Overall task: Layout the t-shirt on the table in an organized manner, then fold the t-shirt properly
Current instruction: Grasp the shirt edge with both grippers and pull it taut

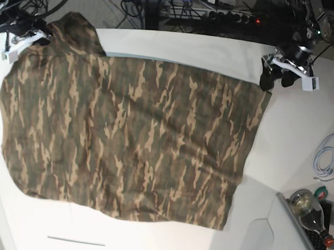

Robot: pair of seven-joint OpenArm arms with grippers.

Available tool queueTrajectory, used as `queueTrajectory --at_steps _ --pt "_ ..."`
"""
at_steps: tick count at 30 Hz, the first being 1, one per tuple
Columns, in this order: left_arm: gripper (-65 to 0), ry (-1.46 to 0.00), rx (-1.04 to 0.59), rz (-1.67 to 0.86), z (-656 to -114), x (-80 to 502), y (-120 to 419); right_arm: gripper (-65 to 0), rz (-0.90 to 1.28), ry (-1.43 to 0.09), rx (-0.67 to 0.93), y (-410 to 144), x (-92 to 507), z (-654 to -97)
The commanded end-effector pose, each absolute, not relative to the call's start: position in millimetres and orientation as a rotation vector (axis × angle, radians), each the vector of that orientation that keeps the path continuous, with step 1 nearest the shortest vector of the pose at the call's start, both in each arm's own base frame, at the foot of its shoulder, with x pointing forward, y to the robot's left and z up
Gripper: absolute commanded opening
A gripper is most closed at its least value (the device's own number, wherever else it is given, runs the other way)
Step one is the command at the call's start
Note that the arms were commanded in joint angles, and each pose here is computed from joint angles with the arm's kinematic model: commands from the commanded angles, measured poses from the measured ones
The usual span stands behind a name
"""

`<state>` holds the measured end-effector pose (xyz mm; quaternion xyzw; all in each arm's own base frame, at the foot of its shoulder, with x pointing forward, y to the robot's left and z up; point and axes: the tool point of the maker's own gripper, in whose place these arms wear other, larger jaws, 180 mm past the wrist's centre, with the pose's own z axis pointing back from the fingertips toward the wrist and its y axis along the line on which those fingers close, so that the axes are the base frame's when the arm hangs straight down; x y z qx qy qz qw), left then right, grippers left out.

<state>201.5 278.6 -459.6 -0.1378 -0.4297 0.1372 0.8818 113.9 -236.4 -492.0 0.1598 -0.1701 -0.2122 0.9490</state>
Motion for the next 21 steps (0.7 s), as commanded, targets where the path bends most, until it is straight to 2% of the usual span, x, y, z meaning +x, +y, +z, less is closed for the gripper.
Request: queueTrajectory --at_steps 1,7,10,12,14,15,16,19,21 --pt "-16.3 -0.943 -0.293 0.29 -450.8 213.0 284.9 -65.0 -0.422 -0.37 0.302 -248.4 117.6 -485.8" --pt "-16.3 -0.918 -0.355 0.357 -471.7 234.2 274.8 -65.0 -0.419 -0.363 0.292 -252.5 113.4 -485.7" --pt "-16.9 -0.867 -0.377 0.268 -483.1 241.6 249.9 -65.0 -0.419 -0.361 0.292 -252.5 112.6 -485.9" --pt "-25.5 -0.863 -0.387 0.222 -487.4 241.4 232.9 -65.0 -0.417 -0.366 0.288 -253.4 113.5 -484.6" --pt "-45.3 -0.867 -0.383 0.208 -488.3 240.7 228.2 -65.0 -0.415 -0.357 0.29 -252.6 112.1 -485.1" --pt "-59.1 -0.854 -0.379 0.202 -490.8 234.7 227.0 -65.0 -0.413 -0.346 0.292 -251.7 111.0 -485.5" --pt "-65.0 -0.849 -0.376 0.201 -491.2 229.1 228.1 -65.0 -0.411 -0.334 0.295 -250.6 109.6 -486.0" --pt "-65.0 -0.857 -0.356 0.179 -483.6 217.0 232.2 -65.0 -0.405 -0.333 0.297 -250.7 113.1 -484.6" --pt "-65.0 -0.868 -0.286 0.177 -474.4 209.5 243.6 -65.0 -0.404 -0.336 0.297 -250.8 114.6 -484.0"
